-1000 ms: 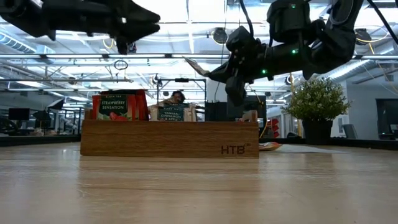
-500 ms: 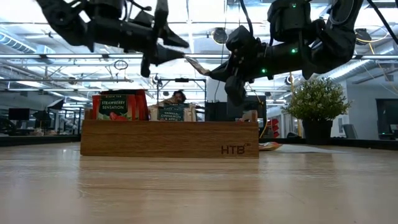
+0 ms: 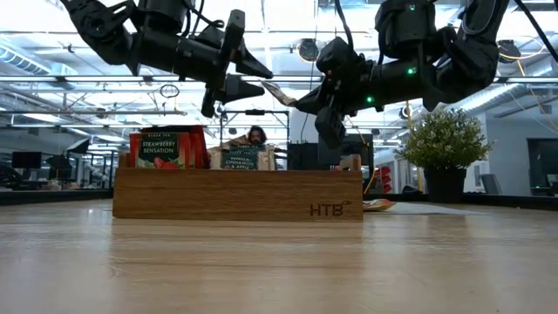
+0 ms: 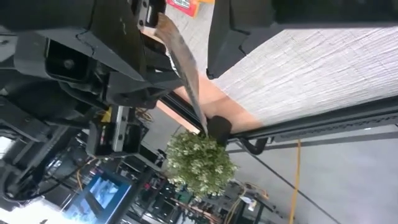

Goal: Pick & Place Tea
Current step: Put the brown tea bag into the middle section of the wooden organizer

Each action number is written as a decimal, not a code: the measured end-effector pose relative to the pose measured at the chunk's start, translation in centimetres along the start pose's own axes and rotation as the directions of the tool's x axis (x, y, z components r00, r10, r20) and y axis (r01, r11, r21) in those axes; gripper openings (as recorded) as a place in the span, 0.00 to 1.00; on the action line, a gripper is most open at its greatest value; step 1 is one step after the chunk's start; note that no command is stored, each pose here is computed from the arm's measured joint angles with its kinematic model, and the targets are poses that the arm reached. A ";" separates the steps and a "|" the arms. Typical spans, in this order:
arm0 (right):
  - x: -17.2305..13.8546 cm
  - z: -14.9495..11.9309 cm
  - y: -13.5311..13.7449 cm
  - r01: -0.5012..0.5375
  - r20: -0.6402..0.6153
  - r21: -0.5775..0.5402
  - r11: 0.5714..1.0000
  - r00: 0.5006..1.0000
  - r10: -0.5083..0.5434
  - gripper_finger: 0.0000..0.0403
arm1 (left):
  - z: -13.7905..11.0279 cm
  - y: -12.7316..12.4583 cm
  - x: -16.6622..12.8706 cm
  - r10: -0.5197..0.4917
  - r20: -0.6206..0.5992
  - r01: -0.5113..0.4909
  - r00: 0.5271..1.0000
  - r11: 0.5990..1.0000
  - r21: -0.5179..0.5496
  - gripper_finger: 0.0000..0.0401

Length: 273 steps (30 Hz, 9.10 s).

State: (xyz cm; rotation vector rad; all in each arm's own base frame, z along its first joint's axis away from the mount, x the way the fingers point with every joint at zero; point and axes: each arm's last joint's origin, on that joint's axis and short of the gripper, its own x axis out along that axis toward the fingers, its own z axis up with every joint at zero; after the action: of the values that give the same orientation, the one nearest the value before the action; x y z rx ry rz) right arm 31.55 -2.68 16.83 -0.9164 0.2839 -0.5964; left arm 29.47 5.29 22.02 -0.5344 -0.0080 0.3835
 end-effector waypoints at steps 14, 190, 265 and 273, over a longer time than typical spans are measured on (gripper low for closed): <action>0.0 0.0 0.1 -0.013 -0.003 0.076 0.997 1.000 0.014 0.00 | 0.4 0.2 0.1 -0.005 0.029 -0.001 1.000 0.983 0.183 0.01; 3.6 5.4 1.9 -0.205 -0.128 -0.212 0.956 0.975 0.181 0.00 | 1.5 -0.2 -3.7 0.053 -0.210 -0.013 0.976 0.982 0.189 0.18; 2.4 2.5 2.9 -0.076 -0.349 0.053 0.996 0.933 0.090 0.04 | -9.8 -7.6 -7.0 0.014 -0.512 0.377 0.859 0.659 0.651 0.00; 2.4 2.5 2.9 -0.076 -0.349 0.054 0.996 0.933 0.090 0.04 | -9.4 -7.7 -7.2 0.028 -0.490 0.358 0.871 0.648 0.672 0.00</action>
State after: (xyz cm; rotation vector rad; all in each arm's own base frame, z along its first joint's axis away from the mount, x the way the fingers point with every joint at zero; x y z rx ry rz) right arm 35.71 -1.18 16.02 -0.7521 0.6282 -0.6840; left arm 26.52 -8.06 18.39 0.2286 0.5518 0.0321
